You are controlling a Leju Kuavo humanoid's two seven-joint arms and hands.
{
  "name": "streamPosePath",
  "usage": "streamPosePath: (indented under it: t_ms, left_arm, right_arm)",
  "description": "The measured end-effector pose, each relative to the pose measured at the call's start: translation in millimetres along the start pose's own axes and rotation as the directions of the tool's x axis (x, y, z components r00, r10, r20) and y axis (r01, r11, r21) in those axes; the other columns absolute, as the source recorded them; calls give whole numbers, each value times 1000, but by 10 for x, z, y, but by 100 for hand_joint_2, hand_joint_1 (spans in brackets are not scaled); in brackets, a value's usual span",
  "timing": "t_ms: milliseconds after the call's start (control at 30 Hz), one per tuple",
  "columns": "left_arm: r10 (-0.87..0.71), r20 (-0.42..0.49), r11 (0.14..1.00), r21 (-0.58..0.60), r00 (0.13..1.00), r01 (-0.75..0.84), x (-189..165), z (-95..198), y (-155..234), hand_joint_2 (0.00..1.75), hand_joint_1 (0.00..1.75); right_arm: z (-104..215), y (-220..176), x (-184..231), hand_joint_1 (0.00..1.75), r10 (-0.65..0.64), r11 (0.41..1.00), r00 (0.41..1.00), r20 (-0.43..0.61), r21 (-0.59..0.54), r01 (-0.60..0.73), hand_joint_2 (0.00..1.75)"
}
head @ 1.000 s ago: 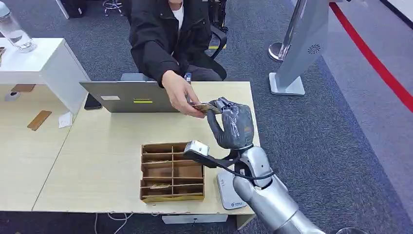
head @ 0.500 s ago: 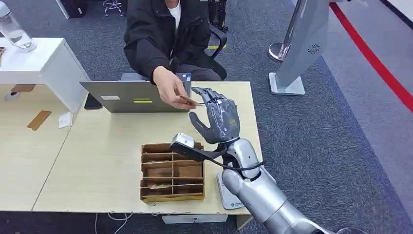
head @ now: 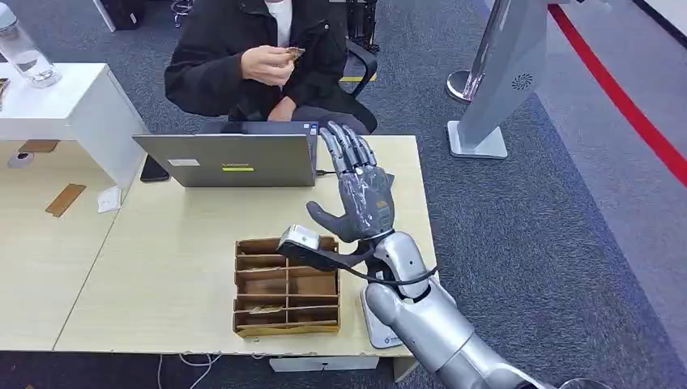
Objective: Pass the card to the sensor for recognition and then transmit it.
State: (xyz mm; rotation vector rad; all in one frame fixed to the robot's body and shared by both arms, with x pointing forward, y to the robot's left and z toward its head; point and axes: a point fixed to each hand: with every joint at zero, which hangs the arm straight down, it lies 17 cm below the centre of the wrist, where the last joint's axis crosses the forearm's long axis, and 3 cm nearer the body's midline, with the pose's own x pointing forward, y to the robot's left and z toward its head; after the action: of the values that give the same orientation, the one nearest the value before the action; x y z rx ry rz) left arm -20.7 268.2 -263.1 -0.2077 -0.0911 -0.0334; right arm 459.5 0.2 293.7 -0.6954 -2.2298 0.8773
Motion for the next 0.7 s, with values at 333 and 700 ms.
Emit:
streamPosePath:
  t_ms: [333, 700]
  left_arm:
    - [6, 1, 999, -40, 1000, -6, 5, 4, -127, 0, 0]
    - [-426, 17, 734, 591, 905, 334, 1241, -131, -74, 0, 0]
  right_arm:
    - [176, -34, 161, 0, -83, 996, 996, 33, -26, 84, 175]
    - [366, -141, 355, 0, -96, 994, 995, 39, -54, 98, 175]
